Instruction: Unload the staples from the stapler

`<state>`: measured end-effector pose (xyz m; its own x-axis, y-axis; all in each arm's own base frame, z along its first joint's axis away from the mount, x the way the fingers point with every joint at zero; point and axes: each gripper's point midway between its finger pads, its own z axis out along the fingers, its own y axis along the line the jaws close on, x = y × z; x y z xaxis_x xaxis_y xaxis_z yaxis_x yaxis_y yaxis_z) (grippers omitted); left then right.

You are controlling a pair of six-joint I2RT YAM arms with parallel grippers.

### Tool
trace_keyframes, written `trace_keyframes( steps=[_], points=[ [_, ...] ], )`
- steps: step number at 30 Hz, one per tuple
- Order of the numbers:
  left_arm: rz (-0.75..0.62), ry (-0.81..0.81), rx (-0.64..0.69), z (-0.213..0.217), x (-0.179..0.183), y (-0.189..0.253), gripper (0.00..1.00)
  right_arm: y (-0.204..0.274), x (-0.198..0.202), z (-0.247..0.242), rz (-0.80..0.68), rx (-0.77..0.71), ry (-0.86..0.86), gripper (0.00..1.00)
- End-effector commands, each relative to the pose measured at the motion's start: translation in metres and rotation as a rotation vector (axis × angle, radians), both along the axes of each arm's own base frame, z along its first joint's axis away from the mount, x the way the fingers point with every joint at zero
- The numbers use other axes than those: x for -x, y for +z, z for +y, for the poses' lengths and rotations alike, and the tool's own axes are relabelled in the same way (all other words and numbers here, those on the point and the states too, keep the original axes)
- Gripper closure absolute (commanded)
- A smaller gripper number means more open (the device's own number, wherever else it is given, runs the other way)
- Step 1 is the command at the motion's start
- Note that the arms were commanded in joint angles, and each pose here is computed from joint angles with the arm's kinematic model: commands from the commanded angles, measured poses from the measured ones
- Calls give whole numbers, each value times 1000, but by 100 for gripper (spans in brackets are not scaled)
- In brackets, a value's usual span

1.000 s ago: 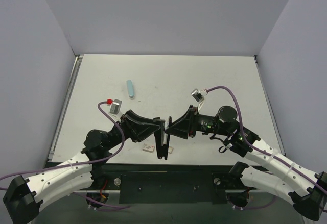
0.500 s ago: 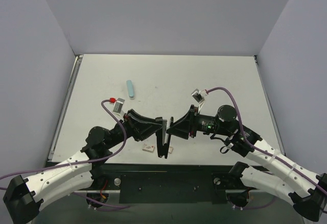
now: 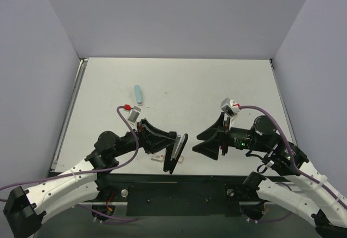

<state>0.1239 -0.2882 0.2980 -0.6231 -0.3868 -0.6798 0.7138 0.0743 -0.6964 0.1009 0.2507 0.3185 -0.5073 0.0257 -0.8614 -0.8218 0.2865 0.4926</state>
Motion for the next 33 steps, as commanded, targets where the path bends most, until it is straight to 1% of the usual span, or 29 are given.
trace_keyframes(
  steps=[1,4,10,15,21,28,33],
  points=[
    [-154,-84,94,1,19,56,100,0,1,-9,-70,76,15,43],
    [-201,-162,61,-4,30,53,100,2,6,-8,-98,98,65,43],
    [-274,-223,-22,-9,37,41,100,-4,10,-6,-135,157,132,45],
    [-342,-283,-53,-9,47,35,100,-9,13,-3,-145,189,187,48],
    [-352,-349,-64,-13,54,28,100,-17,20,6,-154,217,254,48],
    [-351,-367,-64,-16,55,26,100,-30,24,21,-168,270,297,49],
    [-362,-376,-51,-15,58,30,100,-33,24,26,-164,278,309,51]
  ],
)
